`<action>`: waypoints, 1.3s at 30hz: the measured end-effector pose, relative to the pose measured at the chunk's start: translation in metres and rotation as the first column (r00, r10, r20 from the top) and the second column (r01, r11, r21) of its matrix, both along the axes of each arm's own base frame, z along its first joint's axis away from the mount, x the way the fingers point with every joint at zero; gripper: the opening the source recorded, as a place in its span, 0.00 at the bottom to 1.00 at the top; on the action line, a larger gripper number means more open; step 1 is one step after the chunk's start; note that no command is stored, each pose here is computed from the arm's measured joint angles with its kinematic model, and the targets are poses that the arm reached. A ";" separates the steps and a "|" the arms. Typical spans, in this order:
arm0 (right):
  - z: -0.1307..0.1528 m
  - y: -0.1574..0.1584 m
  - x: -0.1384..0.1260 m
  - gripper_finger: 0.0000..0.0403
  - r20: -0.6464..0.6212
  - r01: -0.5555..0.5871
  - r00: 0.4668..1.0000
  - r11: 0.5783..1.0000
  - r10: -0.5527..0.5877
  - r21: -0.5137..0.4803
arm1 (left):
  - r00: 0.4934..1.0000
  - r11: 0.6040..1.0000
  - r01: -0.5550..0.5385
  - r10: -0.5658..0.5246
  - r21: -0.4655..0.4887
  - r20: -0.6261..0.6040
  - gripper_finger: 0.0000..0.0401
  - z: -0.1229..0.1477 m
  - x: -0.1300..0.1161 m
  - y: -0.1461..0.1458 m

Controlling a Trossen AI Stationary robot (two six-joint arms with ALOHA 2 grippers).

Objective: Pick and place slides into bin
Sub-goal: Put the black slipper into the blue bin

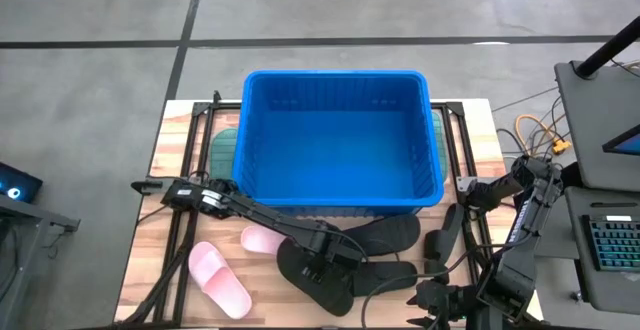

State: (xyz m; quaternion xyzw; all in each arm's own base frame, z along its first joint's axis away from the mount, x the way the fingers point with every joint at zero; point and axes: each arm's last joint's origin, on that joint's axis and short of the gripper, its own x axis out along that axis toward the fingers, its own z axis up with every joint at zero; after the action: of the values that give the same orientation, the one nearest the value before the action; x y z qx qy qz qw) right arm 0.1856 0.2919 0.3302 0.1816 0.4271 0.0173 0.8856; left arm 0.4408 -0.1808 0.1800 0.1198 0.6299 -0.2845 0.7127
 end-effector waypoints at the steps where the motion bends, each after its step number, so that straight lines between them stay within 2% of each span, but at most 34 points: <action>1: 0.000 0.000 0.000 0.42 0.000 0.000 1.000 1.000 0.000 0.000 | 1.000 1.000 0.009 -0.009 -0.005 0.013 0.57 0.004 0.001 0.000; 6: 0.000 0.000 0.000 0.42 0.000 0.000 1.000 1.000 0.000 -0.001 | 0.996 0.999 0.025 -0.021 -0.045 0.088 0.59 0.018 0.009 -0.002; 13: 0.000 0.000 0.000 0.42 -0.002 0.000 1.000 1.000 0.000 -0.003 | 0.998 0.999 0.018 -0.015 -0.050 0.057 0.57 0.006 0.007 0.001; 26: 0.000 -0.001 0.000 0.42 -0.003 -0.006 1.000 1.000 0.005 -0.011 | 0.999 1.000 0.016 -0.015 -0.021 0.029 0.41 -0.025 0.001 0.003; 33: 0.000 -0.001 0.000 0.42 -0.003 -0.007 1.000 1.000 0.007 -0.012 | 0.999 0.999 0.011 -0.013 0.039 0.053 0.20 -0.030 0.001 0.002; 39: -0.001 -0.001 -0.001 0.42 -0.008 -0.008 1.000 1.000 0.008 -0.022 | 0.998 0.999 0.003 -0.006 0.053 0.055 0.17 -0.028 0.001 0.003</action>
State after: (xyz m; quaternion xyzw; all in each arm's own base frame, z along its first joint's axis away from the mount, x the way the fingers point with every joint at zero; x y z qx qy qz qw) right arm 0.1849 0.2906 0.3293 0.1702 0.4313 0.0155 0.8859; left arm 0.4416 -0.1783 0.1522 0.1478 0.6169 -0.2661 0.7258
